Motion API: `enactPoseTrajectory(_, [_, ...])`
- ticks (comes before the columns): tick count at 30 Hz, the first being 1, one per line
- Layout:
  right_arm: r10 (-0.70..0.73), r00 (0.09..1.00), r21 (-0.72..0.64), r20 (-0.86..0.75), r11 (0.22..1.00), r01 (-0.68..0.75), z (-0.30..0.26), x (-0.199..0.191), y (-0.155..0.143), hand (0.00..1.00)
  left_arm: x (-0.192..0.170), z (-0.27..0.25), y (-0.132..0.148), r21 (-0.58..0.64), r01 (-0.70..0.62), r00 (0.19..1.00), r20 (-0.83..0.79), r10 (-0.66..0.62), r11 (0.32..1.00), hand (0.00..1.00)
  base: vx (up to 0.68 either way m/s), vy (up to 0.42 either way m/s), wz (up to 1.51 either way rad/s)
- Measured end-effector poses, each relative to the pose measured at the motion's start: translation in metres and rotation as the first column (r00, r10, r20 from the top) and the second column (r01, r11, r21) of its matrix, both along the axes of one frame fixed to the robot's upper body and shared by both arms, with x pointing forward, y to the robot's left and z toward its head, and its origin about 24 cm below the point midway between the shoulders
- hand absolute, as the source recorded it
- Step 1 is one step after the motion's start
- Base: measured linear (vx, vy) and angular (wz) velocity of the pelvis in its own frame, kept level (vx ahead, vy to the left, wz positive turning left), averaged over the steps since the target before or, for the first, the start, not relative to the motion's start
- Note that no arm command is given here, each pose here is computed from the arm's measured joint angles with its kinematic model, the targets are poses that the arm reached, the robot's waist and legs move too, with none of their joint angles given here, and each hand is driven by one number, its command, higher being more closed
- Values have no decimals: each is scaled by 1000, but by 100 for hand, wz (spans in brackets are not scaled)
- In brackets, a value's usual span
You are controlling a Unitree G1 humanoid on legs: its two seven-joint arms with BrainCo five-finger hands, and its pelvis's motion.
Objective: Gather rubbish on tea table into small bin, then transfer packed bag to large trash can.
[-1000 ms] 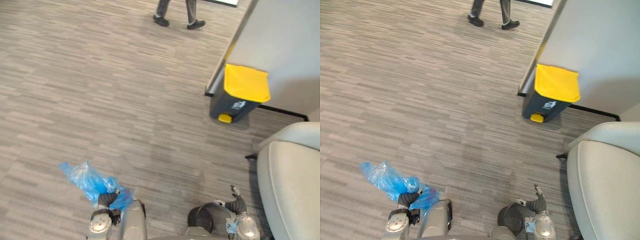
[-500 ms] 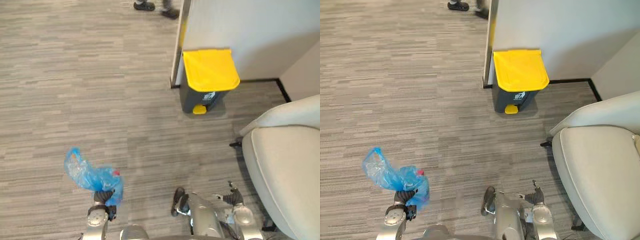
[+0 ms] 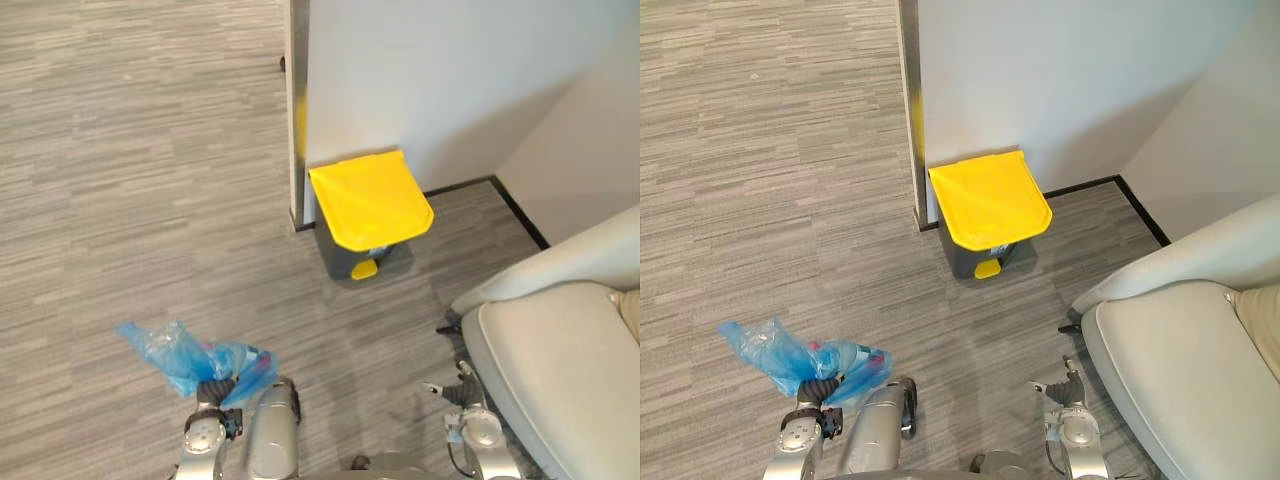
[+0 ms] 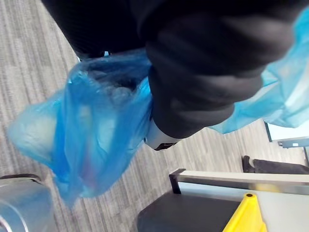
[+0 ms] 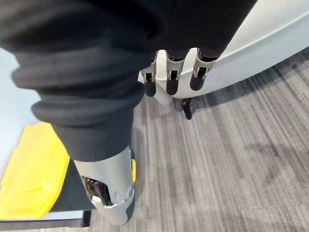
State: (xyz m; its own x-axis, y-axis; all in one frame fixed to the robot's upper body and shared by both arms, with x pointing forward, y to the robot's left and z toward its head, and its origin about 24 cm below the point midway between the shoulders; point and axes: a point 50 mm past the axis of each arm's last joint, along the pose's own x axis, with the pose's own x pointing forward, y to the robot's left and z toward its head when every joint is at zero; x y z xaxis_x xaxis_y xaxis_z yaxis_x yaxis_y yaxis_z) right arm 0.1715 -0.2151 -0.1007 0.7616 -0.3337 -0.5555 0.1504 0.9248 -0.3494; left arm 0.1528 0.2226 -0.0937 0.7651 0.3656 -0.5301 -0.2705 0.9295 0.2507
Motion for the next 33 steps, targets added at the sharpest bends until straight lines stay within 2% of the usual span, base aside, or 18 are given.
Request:
enactPoseTrajectory(3, [11, 999, -7, -31, 1000, -12, -5, -9, 2, 0, 0, 2, 0, 16, 31, 1000, -1, -31, 999, 100, 417, 98, 9])
enactPoseTrajectory(9, [8, 999, -16, -43, 1000, -9, -6, -10, 0, 0, 4, 6, 11, 45, -11, 1000, 16, 11, 999, 100, 413, -109, 31])
enactPoseTrajectory(14, [-14, 999, -47, -51, 999, 12, -4, -13, -15, 0, 5, -1, -9, -29, -28, 1000, 5, 28, 999, 100, 429, -133, 33])
enactPoseTrajectory(21, [-178, 984, -15, -17, 984, 178, -2, -24, -30, 0, 13, 3, -18, -49, -13, 999, 41, 15, 999, 100, 279, 55, 8])
enactPoseTrajectory(25, [-294, 955, 30, -45, 955, 296, -9, -40, -33, 0, 18, 8, -6, -6, 1, 999, 51, -1, 1000, 100, 183, 119, 13])
enactPoseTrajectory(33, [-369, 927, 35, -67, 928, 372, -12, -50, -42, 0, 11, 3, -3, -3, -14, 1000, 21, 14, 1000, 100, 36, -30, -17])
